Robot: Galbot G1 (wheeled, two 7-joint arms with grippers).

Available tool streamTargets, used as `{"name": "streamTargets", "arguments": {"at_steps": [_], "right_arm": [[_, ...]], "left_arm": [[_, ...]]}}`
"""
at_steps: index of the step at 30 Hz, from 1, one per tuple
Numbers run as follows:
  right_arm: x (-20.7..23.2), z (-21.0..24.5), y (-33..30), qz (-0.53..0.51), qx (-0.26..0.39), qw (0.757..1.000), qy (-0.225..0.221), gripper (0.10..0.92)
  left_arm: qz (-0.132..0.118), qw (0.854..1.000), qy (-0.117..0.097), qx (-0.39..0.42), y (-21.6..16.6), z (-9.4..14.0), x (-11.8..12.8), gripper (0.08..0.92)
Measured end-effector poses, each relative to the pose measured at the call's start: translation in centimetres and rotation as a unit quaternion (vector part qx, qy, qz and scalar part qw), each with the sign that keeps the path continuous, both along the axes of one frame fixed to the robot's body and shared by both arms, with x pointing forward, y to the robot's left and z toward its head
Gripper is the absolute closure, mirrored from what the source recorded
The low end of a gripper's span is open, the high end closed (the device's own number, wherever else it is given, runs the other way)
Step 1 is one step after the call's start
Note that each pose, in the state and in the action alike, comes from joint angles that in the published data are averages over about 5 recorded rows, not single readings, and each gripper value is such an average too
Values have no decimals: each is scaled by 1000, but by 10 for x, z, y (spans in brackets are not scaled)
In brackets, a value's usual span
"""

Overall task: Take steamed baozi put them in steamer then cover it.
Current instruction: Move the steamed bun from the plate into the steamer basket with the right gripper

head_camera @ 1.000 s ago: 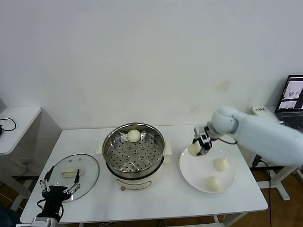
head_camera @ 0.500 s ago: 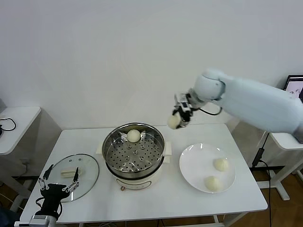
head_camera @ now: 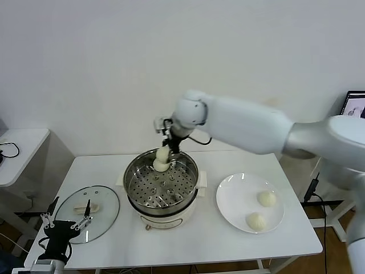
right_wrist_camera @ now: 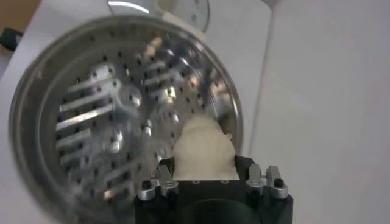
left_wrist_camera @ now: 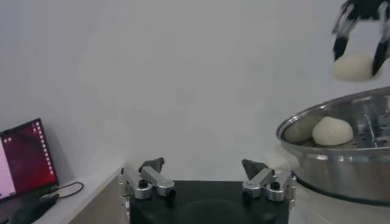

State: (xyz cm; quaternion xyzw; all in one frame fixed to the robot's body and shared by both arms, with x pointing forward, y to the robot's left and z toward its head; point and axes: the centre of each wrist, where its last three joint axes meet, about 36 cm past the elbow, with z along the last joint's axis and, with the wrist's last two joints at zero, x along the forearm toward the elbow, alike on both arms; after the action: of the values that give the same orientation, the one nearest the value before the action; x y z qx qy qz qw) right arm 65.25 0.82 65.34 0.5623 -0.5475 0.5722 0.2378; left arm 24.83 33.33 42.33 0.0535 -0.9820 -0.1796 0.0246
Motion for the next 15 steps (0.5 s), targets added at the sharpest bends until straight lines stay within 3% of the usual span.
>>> {"name": "streamTargets", "arguments": {"at_steps": [15], "right_arm": [[-5, -56, 63, -5, 0, 999, 39, 403]], "left_arm": [[1, 1000, -1, -2, -1, -1, 0, 177]]}}
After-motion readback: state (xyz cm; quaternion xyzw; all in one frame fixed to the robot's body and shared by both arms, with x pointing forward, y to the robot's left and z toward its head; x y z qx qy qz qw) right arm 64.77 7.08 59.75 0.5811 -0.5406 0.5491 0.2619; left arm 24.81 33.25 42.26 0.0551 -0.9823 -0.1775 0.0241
